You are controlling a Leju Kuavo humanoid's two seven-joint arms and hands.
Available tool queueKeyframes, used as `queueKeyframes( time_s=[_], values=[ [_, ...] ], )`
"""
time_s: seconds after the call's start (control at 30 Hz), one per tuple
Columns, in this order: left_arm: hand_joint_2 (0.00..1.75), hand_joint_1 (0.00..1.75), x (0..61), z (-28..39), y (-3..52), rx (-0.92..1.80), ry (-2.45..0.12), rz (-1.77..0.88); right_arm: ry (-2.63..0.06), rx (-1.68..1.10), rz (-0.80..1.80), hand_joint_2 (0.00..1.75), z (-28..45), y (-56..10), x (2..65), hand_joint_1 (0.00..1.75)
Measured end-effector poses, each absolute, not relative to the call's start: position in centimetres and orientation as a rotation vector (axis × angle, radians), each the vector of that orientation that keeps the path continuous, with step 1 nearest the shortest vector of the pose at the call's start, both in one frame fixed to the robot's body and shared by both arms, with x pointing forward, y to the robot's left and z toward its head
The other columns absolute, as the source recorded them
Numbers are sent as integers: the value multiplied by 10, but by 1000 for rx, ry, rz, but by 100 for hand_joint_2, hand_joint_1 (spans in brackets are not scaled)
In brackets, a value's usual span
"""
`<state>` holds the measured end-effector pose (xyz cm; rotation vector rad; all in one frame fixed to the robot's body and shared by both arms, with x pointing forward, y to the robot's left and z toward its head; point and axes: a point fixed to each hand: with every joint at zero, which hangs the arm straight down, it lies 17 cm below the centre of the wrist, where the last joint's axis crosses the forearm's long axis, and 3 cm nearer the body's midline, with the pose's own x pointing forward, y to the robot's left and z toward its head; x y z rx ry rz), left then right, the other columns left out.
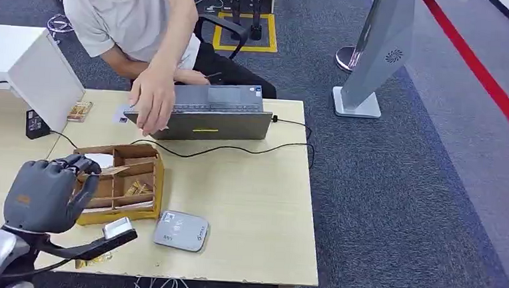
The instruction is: Pass the card to the sensor for recognition and then transmit it.
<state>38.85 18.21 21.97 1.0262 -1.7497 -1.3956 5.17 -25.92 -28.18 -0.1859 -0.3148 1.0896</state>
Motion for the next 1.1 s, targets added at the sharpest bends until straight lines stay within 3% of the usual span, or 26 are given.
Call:
queueKeyframes(
  time_s=[0.13,0.3,0.47,0.77,1.03,1.07,1.1],
  values=[
    [175,175,394,233,185,1099,-1762,-1370,-318,-184,1100,175,-282,-259,52,0],
    [175,175,420,320,183,1394,-1910,-1172,-342,-160,1176,175,-281,-252,57,0],
    [175,175,465,365,193,1594,-1908,-1073,-352,-141,1226,175,-280,-247,62,0],
    [175,175,541,356,213,1674,-1694,-1114,-347,-133,1262,175,-280,-246,65,0],
    [175,175,558,333,212,1635,-1632,-1145,-342,-138,1261,175,-280,-247,66,0],
    [175,0,559,332,212,1633,-1629,-1147,-340,-139,1261,175,-280,-247,65,0],
    [175,0,560,331,212,1630,-1627,-1148,-340,-138,1261,175,-280,-247,65,0]
  ],
)
